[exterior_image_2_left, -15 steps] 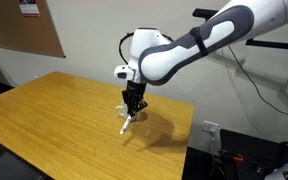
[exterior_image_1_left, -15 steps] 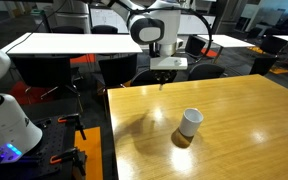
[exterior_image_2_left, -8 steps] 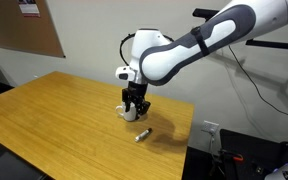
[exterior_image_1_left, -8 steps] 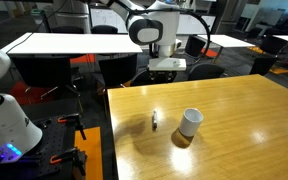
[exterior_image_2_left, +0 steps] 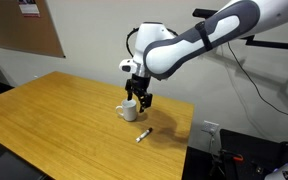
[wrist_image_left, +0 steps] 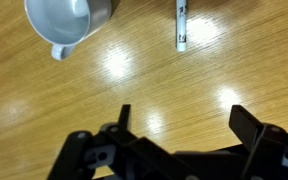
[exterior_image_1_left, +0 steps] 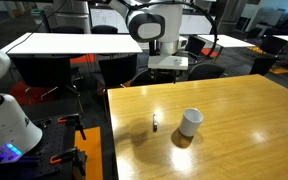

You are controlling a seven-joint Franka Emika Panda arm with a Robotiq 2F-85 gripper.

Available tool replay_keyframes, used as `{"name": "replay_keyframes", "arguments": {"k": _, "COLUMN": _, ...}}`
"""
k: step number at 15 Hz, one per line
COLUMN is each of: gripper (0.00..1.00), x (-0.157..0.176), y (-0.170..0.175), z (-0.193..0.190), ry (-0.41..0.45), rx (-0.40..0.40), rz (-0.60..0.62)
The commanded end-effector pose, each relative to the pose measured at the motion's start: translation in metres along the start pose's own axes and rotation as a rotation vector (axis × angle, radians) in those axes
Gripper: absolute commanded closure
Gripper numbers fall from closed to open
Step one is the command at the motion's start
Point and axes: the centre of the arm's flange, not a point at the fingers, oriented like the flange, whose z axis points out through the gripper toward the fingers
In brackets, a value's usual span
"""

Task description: Take the marker out of the white cup and place it on the table

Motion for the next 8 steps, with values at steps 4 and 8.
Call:
{"name": "replay_keyframes", "arguments": {"k": 4, "gripper": 0.00, "x": -0.016, "y": -0.006, "z": -0.019, "ry": -0.128, "rx": -0.050, "rz": 0.152}}
{"name": "replay_keyframes", "arguments": {"k": 8, "gripper": 0.00, "x": -0.017, "y": 0.005, "z": -0.009, "ry": -0.115, "rx": -0.063, "rz": 0.153}}
